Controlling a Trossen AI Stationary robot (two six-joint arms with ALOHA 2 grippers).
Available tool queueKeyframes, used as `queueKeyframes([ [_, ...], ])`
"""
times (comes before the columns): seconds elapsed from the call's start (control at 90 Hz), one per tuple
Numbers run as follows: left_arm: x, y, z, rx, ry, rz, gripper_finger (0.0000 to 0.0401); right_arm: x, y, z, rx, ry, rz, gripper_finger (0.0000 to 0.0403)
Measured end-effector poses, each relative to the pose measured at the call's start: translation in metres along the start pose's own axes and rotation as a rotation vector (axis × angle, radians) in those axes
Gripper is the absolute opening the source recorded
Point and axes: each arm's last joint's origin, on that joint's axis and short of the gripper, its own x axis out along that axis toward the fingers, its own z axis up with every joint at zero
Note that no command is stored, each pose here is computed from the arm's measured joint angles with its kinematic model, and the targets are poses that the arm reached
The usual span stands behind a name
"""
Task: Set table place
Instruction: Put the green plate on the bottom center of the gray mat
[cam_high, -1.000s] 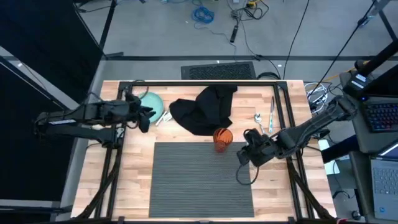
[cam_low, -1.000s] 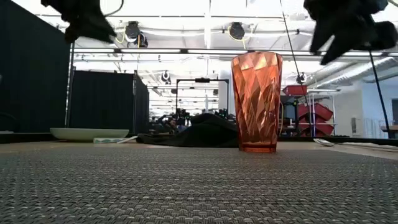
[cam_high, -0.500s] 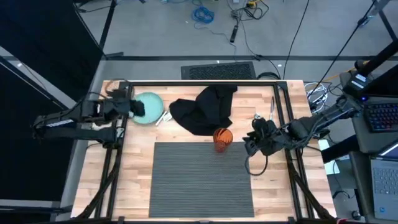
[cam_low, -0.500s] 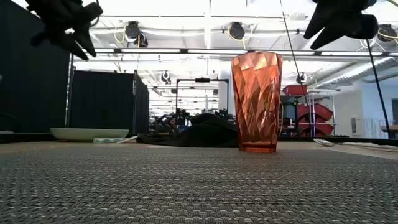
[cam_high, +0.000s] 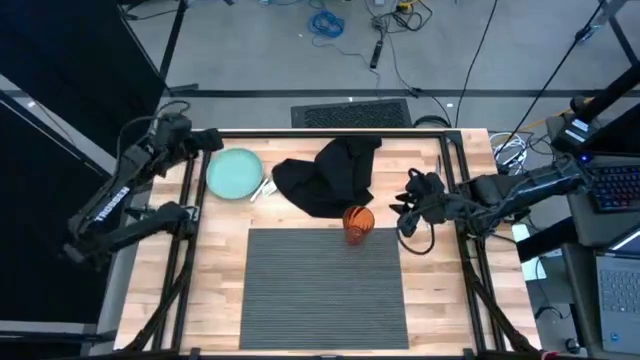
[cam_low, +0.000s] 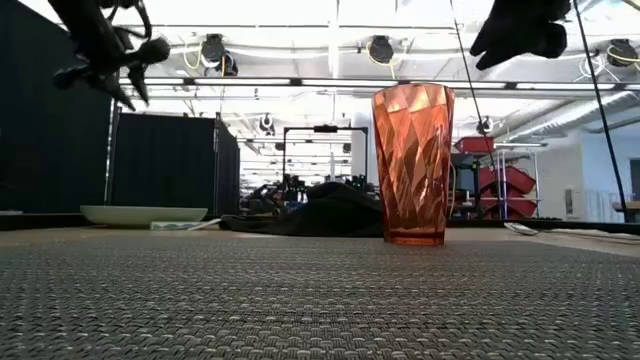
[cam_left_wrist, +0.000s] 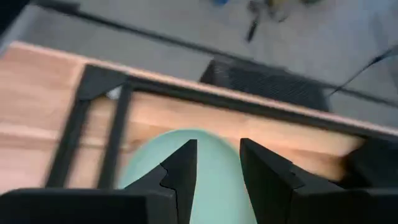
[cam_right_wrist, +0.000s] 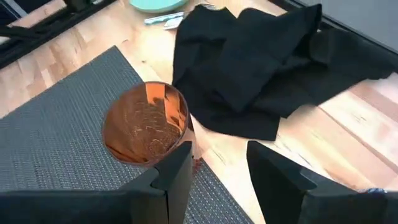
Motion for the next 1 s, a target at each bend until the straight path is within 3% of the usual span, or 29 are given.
queueKeyframes([
  [0.178, 0.03, 0.014, 0.006, 0.019, 0.239, 0.045, 0.0107, -0.001, 0.0, 0.0, 0.0, 0.002, 0.01, 0.0141],
  [0.3, 0.045, 0.018, 0.004, 0.072, 0.346, 0.134, 0.0107, -0.001, 0.002, 0.002, 0.011, -0.011, 0.026, 0.0141],
  [0.533, 0.053, 0.024, -0.001, 0.174, 0.41, 0.272, 0.0107, -0.001, 0.003, 0.003, 0.012, -0.021, 0.037, 0.0141],
  [0.833, 0.077, 0.035, -0.032, 0.2, 0.506, 0.253, 0.0107, -0.001, 0.003, 0.003, -0.016, -0.024, 0.035, 0.0141],
  [1.0, 0.079, 0.03, -0.033, 0.209, 0.487, 0.228, 0.0107, -0.001, 0.003, 0.003, -0.029, -0.025, 0.035, 0.0141],
])
